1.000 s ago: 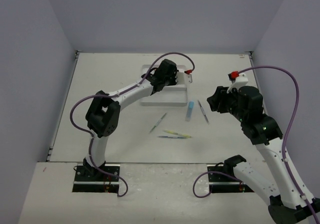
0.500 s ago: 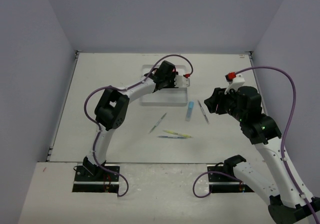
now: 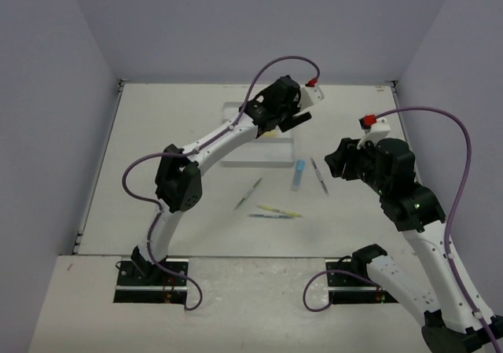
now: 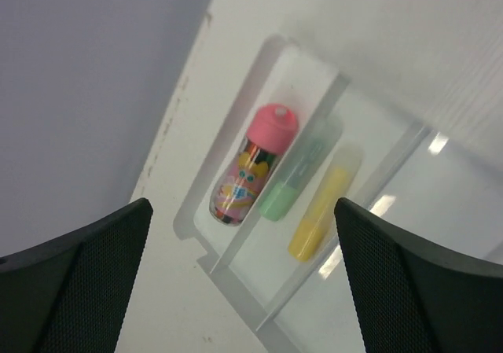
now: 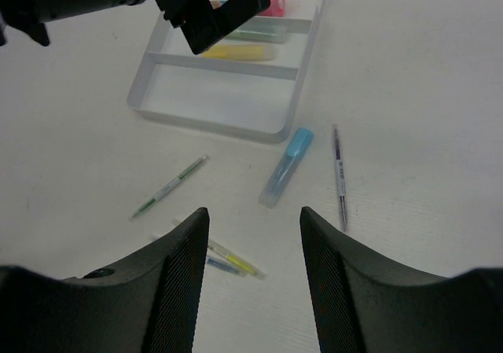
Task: Sort the stationery into containers
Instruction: Place the pen in the storage box, then pick up the pen from the center of the board.
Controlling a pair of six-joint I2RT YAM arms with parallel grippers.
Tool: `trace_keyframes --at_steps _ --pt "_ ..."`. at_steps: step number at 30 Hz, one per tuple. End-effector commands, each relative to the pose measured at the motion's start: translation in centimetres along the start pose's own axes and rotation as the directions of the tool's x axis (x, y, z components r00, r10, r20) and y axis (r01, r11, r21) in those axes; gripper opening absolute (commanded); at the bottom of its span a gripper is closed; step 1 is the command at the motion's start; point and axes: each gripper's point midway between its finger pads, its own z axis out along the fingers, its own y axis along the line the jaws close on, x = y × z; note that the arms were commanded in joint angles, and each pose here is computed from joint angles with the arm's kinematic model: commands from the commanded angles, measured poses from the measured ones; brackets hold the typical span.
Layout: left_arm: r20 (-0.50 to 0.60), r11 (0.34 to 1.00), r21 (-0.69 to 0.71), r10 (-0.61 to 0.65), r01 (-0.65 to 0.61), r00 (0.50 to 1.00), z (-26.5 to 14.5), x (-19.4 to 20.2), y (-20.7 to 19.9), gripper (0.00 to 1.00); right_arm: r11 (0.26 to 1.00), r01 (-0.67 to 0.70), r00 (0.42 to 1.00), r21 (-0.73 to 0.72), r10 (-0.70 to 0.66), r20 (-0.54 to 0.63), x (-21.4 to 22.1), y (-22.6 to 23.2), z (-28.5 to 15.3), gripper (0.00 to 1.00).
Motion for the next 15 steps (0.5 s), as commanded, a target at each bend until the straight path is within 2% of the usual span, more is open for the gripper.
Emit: trace_keyframes --at_steps 1,2,4,5,8,11,13,15 --pt "0.105 0.916 0.046 -0.402 0.399 0.910 -8.0 -7.8 -3.3 1.00 0.998 -0.032 0.994 0.059 0.026 0.104 -2.1 -0.8 -0.7 0.51" --pt "0.110 0.886 0.082 -0.463 0.456 0.879 -8.6 -8.4 -4.4 0.99 0.997 -0.038 0.993 0.069 0.030 0.112 -2.2 -1.0 -0.8 0.50" --pt "0.036 0.789 0.172 -0.604 0.590 0.796 -7.9 -7.9 -9.2 0.86 0.995 -0.051 0.991 0.080 0.041 0.126 -2.3 -1.2 -1.0 0.49" --pt "0.014 0.769 0.182 -0.625 0.613 0.781 -7.7 -7.6 -10.1 0.81 0.995 -0.055 0.991 0.079 0.044 0.129 -2.4 -1.2 -1.1 0.48" --pt "-0.134 0.695 0.211 -0.676 0.687 0.725 -5.4 -5.0 -15.0 0.52 0.995 -0.071 0.989 0.065 0.062 0.137 -2.4 -0.9 -1.4 0.48" --pt "-0.182 0.671 0.179 -0.696 0.719 0.695 -4.8 -3.2 -17.4 0.43 0.995 -0.078 0.987 0.066 0.068 0.143 -2.2 -1.1 -1.6 0.47" --pt "-0.160 0.642 0.197 -0.724 0.741 0.671 -4.5 -3.5 -18.2 0.41 0.994 -0.081 0.987 0.069 0.071 0.145 -2.1 -1.1 -1.6 0.47" --pt "-0.173 0.640 0.197 -0.723 0.743 0.669 -4.0 -2.7 -19.1 0.40 0.995 -0.081 0.986 0.065 0.071 0.149 -2.1 -1.1 -1.7 0.47"
